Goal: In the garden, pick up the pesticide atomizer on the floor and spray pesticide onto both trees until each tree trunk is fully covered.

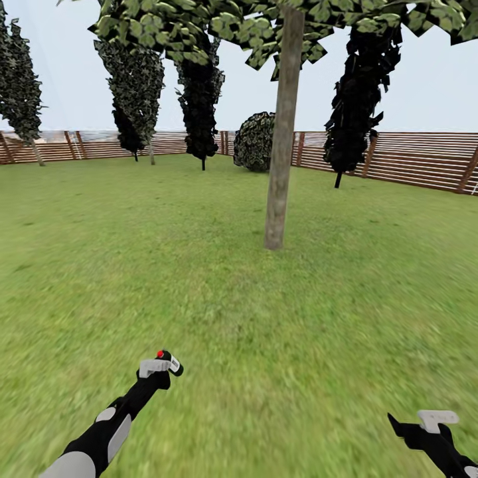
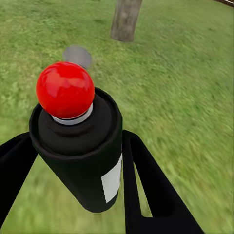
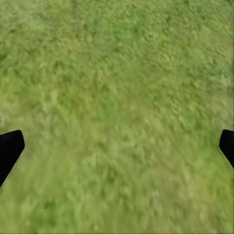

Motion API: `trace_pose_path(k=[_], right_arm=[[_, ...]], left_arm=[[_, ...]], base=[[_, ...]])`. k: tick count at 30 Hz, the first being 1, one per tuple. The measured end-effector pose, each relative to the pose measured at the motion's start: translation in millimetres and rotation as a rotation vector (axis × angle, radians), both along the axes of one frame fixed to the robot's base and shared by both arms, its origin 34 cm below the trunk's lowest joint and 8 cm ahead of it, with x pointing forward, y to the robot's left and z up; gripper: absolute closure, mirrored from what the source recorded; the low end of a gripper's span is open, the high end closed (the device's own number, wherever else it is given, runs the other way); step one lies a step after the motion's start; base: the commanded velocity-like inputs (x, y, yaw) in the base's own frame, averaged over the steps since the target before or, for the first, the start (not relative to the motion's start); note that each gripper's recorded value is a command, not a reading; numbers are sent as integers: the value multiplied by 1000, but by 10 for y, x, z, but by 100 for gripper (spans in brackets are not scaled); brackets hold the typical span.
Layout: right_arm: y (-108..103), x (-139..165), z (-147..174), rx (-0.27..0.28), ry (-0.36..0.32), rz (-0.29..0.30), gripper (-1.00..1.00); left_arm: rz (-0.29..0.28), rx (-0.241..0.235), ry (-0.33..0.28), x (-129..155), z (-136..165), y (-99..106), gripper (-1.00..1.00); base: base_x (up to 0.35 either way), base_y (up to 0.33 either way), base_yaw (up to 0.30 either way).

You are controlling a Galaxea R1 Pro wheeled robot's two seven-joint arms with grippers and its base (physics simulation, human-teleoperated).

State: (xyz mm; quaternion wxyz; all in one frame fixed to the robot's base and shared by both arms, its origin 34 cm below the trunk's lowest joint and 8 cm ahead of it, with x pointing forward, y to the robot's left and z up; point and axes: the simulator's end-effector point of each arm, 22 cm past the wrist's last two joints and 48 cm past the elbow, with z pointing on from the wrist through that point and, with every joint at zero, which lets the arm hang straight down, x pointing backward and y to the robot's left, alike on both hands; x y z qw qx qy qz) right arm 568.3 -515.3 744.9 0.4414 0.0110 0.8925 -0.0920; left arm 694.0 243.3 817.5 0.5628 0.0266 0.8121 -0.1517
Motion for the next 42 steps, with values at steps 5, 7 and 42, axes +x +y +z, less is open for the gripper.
trace_pose_path(k=[5, 7, 42], right_arm=[[20, 25, 21, -3, -15, 5, -100], [21, 33, 33, -4, -21, 6, -100], [56, 42, -3, -26, -32, -53, -100]], left_arm=[[-1, 0, -8, 8, 18, -4, 100], [0, 0, -10, 9, 22, -3, 100], [2, -9, -22, 45, 74, -40, 100]], base=[[350, 0, 0], [350, 0, 0], [350, 0, 0]])
